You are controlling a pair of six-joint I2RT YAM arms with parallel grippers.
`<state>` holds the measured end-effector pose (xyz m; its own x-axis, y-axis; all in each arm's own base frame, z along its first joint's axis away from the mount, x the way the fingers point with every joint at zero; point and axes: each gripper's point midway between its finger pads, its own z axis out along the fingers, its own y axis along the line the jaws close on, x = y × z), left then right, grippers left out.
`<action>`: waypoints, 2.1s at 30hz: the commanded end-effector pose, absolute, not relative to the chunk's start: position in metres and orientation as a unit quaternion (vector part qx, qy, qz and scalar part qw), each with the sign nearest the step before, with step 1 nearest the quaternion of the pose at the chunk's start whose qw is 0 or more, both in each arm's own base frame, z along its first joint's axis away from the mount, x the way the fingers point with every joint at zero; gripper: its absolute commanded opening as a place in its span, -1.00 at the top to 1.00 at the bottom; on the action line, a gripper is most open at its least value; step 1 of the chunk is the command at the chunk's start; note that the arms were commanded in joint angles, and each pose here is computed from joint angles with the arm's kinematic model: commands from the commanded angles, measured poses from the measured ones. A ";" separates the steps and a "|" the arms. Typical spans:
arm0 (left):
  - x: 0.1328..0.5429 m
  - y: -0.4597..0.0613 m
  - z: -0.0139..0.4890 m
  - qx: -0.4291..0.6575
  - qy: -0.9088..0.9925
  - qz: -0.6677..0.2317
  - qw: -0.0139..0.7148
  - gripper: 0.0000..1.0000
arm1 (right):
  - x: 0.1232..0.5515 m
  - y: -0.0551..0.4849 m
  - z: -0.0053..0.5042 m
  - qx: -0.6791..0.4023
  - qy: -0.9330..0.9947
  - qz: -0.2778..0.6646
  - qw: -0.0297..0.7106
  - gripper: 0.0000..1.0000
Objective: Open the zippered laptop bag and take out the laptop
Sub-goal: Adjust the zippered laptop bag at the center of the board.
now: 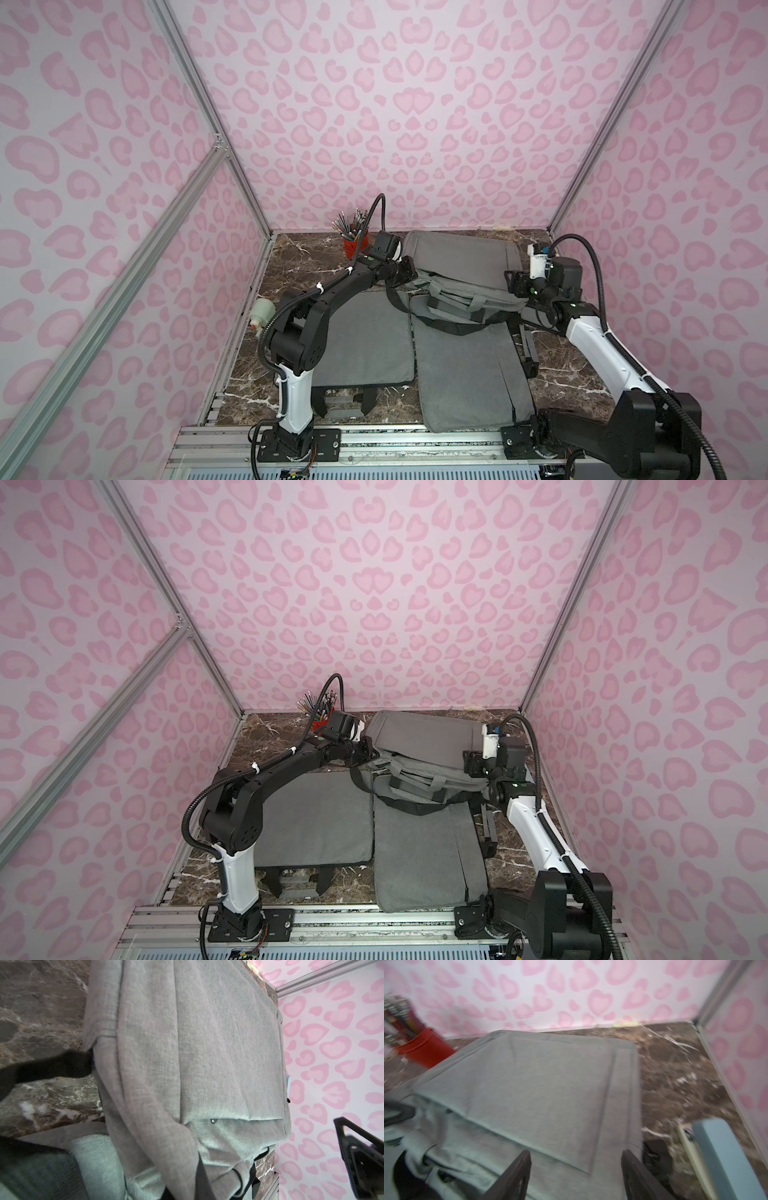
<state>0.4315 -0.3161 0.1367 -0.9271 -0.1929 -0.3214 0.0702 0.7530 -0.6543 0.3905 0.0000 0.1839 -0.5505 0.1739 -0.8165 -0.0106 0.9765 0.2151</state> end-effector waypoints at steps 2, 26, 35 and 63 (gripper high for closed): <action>0.436 -0.324 0.148 0.003 0.909 -0.366 0.199 0.96 | 0.392 -0.018 0.157 0.127 0.892 0.122 0.416 -0.41; 0.435 -0.326 0.144 0.043 0.913 -0.361 0.187 0.96 | 0.366 -0.058 0.078 0.175 0.934 -0.036 0.310 -0.39; 0.436 -0.333 0.141 0.047 0.908 -0.375 0.177 0.96 | 0.370 -0.004 0.052 0.147 0.942 0.118 0.277 -0.02; 0.485 -0.377 0.126 0.082 0.895 -0.404 0.172 0.79 | 0.348 0.130 0.207 0.102 0.858 0.346 0.365 1.00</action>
